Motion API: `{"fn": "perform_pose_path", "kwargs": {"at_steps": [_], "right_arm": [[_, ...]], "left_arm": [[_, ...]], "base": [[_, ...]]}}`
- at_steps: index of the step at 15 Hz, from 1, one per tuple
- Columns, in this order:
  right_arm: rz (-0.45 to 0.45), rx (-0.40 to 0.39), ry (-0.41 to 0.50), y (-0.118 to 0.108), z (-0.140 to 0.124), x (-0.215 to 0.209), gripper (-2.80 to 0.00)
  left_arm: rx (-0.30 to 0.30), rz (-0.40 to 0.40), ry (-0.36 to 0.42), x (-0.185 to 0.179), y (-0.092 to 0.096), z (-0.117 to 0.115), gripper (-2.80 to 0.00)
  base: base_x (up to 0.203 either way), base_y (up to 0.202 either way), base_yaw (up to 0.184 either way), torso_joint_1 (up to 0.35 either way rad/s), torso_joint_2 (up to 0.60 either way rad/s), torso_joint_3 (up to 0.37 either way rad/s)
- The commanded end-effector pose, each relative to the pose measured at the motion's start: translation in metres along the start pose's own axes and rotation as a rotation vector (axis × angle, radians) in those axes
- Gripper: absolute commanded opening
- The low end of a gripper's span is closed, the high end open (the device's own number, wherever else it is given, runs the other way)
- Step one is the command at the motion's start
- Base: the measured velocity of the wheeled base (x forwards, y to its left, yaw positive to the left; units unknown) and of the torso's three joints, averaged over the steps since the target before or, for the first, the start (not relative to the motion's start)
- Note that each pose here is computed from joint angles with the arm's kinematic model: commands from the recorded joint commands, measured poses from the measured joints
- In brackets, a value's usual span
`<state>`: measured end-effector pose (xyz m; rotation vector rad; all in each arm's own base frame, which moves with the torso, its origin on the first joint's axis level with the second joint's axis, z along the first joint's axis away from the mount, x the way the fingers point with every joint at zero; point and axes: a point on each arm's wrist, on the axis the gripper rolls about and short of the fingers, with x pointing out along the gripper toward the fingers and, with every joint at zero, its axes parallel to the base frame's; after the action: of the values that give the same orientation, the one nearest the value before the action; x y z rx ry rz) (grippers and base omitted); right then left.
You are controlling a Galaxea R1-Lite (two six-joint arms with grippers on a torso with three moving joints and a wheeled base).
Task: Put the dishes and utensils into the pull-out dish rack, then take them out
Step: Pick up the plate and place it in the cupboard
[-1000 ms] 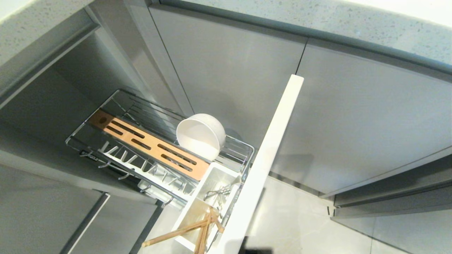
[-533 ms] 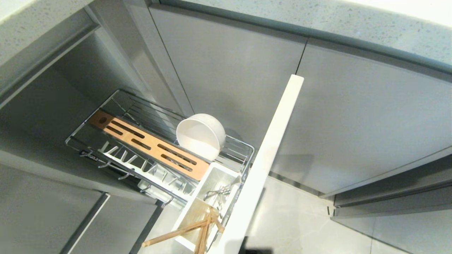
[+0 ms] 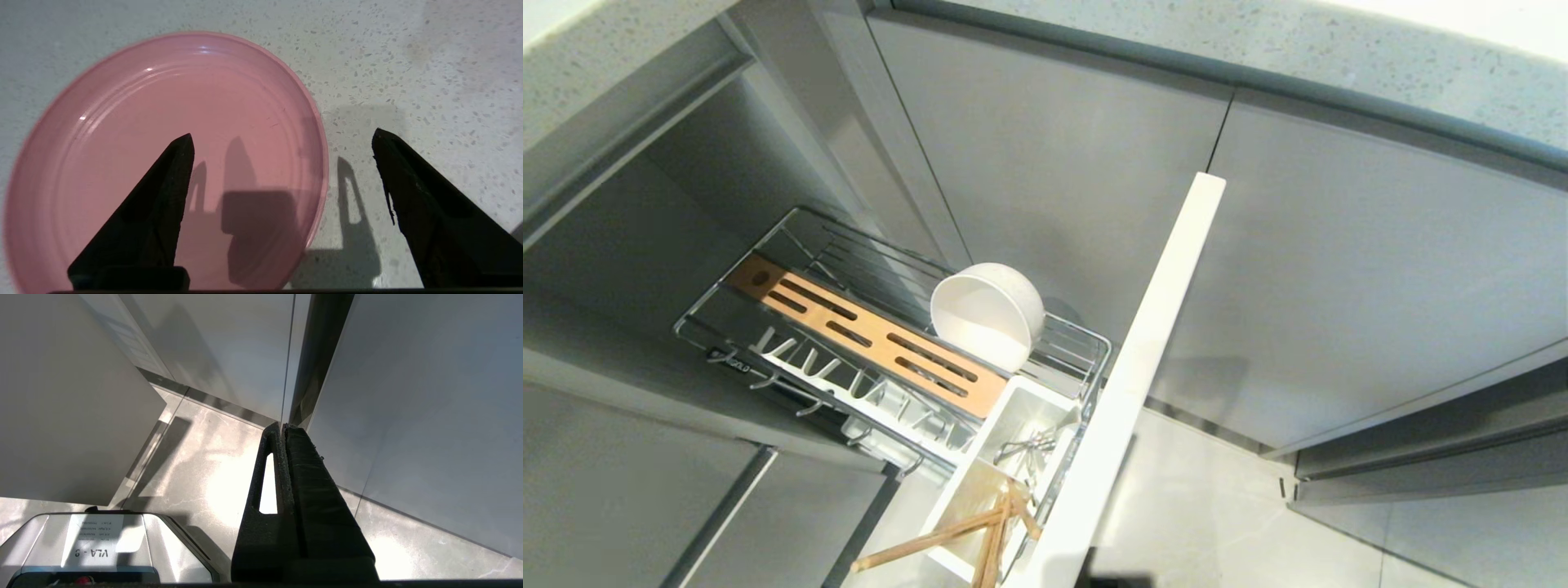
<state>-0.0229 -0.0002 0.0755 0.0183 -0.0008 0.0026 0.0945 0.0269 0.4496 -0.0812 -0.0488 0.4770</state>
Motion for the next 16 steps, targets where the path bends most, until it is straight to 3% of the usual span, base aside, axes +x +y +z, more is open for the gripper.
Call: {"fn": "perform_pose_path", "kwargs": {"at_steps": [1, 16], "right_arm": [[0.000, 0.000, 0.002, 0.000, 0.000, 0.000, -2.80], [0.000, 0.000, 0.002, 0.000, 0.000, 0.000, -2.80]], "left_arm": [[-0.025, 0.006, 0.045, 0.019, -0.005, -0.006, 0.00], [-0.064, 0.005, 0.095, 0.035, -0.009, -0.014, 0.00]], "base": [[0.000, 0.000, 0.000, 0.000, 0.00, 0.000], [0.000, 0.000, 0.000, 0.000, 0.00, 0.000]]}}
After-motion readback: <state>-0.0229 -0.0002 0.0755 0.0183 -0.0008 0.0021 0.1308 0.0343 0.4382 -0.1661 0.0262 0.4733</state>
